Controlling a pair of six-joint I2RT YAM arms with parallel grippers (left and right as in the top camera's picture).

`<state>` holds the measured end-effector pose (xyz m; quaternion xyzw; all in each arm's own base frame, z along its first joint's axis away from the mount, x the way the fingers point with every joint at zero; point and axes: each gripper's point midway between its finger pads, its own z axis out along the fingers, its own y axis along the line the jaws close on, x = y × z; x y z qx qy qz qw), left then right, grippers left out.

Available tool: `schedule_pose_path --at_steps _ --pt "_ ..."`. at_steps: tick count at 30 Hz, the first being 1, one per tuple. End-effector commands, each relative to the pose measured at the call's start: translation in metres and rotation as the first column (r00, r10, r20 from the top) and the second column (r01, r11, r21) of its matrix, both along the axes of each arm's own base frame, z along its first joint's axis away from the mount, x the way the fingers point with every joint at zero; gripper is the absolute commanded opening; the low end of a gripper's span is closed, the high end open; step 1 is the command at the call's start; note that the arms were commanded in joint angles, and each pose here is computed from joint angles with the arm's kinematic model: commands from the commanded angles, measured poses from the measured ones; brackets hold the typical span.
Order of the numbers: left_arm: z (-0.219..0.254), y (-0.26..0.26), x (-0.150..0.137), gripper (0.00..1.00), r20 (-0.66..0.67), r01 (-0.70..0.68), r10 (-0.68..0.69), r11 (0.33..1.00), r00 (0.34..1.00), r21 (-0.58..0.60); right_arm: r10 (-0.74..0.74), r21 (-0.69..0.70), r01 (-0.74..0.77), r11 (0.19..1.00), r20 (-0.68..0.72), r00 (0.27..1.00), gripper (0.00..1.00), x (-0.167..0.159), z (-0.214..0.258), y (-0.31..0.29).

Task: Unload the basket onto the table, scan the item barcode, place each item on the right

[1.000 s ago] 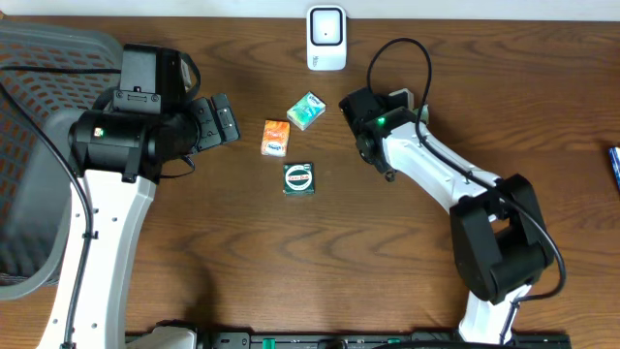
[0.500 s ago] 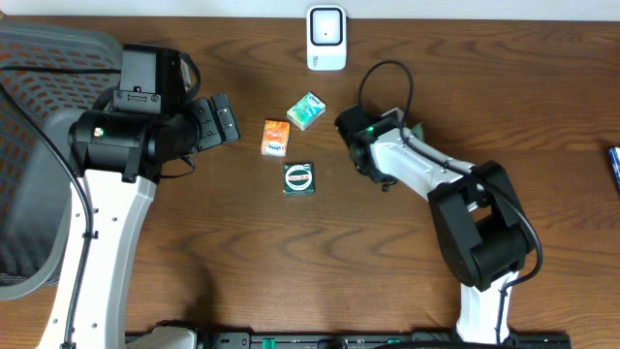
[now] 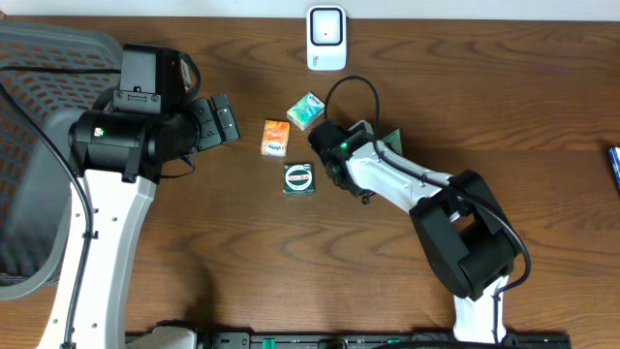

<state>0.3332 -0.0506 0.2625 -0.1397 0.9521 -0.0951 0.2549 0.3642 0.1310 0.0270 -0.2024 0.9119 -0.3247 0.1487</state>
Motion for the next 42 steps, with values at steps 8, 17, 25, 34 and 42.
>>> schedule_pose_path --at_steps 8,17,25,34,42 --pt "0.004 0.002 0.001 0.98 0.010 -0.003 0.003 1.000 1.000 0.007 0.100 -0.157 -0.079 0.984 0.133 0.986 0.63 0.004 0.029 0.016" --pt "0.004 0.002 0.001 0.98 0.010 -0.003 0.003 1.000 1.000 0.007 0.089 0.007 -0.090 0.996 0.044 0.995 0.64 -0.006 0.005 0.035" --pt "0.004 0.002 0.001 0.98 0.010 -0.003 0.003 1.000 1.000 0.007 0.096 0.064 -0.099 0.993 0.036 0.995 0.65 -0.002 -0.001 0.042" --pt "0.004 0.002 0.001 0.98 0.010 -0.003 0.003 1.000 1.000 0.007 0.035 0.058 -0.036 0.998 0.028 0.999 0.63 0.006 -0.003 0.017" --pt "0.004 0.002 0.001 0.98 0.010 -0.003 0.003 1.000 1.000 0.007 -0.013 0.111 0.012 0.994 0.000 1.000 0.45 0.006 -0.018 0.003"
